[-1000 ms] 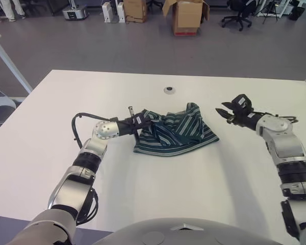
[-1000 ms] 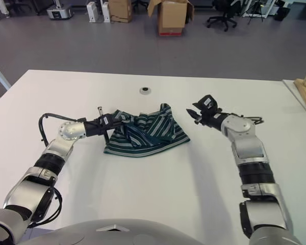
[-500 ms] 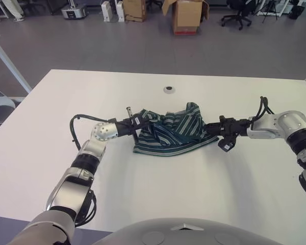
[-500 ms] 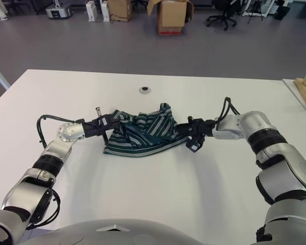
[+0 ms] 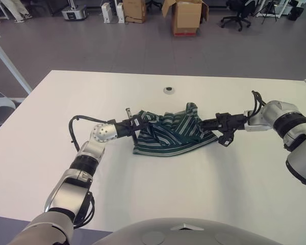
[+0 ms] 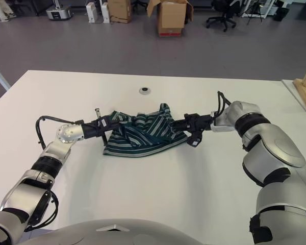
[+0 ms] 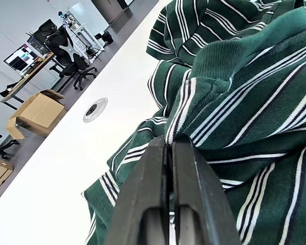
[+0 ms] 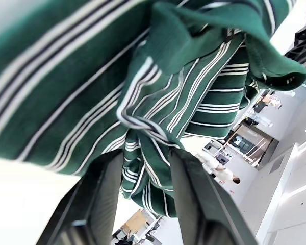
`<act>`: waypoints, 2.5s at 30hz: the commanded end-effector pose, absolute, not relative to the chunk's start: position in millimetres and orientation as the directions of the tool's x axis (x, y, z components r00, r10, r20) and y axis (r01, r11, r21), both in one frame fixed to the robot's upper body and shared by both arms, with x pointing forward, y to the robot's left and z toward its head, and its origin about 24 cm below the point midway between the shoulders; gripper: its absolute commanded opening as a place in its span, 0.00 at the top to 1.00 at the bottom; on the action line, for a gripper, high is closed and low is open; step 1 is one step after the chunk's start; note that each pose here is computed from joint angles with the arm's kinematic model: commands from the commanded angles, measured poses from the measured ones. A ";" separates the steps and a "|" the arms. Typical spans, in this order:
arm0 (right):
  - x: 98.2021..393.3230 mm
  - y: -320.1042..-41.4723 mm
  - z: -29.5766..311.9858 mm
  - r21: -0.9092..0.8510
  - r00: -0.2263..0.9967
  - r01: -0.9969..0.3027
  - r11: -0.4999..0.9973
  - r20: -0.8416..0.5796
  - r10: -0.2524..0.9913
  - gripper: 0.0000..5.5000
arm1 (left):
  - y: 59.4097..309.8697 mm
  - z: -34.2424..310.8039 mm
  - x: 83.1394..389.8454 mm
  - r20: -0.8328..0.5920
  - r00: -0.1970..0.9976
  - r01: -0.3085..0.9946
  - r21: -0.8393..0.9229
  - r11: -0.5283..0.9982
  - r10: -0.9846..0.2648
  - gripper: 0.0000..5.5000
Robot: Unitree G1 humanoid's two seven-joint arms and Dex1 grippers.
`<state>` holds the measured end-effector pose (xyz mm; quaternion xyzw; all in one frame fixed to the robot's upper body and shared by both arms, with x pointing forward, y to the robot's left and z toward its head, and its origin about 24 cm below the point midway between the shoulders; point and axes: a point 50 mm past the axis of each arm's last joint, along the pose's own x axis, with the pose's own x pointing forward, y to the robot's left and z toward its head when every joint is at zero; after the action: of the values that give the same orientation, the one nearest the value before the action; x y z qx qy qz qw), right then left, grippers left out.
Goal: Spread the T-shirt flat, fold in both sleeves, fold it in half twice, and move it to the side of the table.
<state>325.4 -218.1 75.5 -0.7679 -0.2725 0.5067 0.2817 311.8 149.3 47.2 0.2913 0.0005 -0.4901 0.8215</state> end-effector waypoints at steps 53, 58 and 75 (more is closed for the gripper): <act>321.0 -207.1 82.9 -0.679 0.354 -0.692 -0.246 -0.616 0.703 0.78 | 191.0 117.7 327.0 -0.090 0.640 0.691 0.502 0.521 -0.763 1.00; 319.4 -204.0 79.9 -0.668 0.340 -0.704 -0.241 -0.615 0.711 0.94 | 188.7 115.8 325.7 -0.086 0.640 0.692 0.498 0.524 -0.763 1.00; 402.4 -223.4 258.3 -0.304 0.851 -0.358 0.883 0.283 0.443 1.00 | 187.0 253.3 398.0 0.265 0.757 0.371 0.579 0.727 -0.597 1.00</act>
<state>396.1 -227.8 225.7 -0.1377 -0.1482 0.2275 0.9525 386.8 193.4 221.0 0.2349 -0.2066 -0.2854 0.9059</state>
